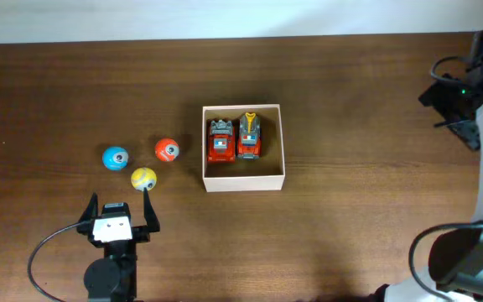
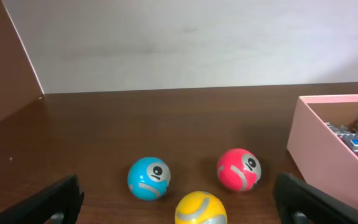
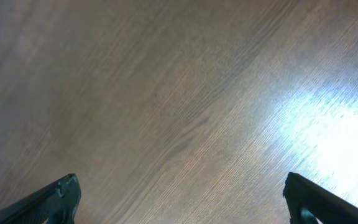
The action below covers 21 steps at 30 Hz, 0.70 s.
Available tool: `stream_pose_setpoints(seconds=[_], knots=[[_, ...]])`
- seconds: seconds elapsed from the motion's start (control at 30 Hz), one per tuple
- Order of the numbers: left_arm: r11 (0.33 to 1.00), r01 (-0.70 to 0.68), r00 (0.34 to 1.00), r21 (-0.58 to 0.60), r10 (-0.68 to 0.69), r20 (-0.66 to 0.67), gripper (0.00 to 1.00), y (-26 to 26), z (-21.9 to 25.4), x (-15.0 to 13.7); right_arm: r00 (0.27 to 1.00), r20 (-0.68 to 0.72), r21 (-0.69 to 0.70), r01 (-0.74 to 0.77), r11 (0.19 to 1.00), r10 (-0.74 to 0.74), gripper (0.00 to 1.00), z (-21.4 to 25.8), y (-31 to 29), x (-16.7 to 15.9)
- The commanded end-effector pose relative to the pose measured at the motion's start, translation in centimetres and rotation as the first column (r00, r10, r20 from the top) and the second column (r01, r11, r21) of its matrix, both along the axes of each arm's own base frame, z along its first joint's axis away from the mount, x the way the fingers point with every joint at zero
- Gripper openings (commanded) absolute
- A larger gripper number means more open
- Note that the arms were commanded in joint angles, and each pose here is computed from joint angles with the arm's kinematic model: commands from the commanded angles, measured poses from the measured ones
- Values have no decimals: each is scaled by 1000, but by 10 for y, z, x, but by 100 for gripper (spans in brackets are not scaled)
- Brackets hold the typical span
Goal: Pack container
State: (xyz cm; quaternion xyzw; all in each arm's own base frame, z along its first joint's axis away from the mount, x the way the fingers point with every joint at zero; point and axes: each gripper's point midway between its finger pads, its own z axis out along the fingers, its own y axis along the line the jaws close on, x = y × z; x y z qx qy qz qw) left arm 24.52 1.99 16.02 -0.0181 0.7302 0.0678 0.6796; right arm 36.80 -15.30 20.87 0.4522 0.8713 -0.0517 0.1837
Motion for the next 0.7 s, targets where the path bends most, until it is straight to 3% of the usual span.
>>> stream_pose_setpoints(seconds=[0.0,0.23,0.33,0.5,0.67], knots=[[1000,-11,1000,19,10,19,99,2,4,0,999,9,56,47,997,-47,99,-5,-11,-6],[1000,24,984,19,-27,173,99,-4,42,-1,997,14,72,72,995,-74,99,-5,-20,-10],[994,107,962,36,-113,247,99,-19,61,-3,997,14,72,71,995,-72,99,-5,-19,-10],[989,143,958,34,-147,245,99,-25,70,-3,997,14,72,72,995,-73,99,-5,-19,-10],[992,115,982,43,-120,145,99,-19,100,2,997,14,72,71,995,-72,99,-5,-19,-10]])
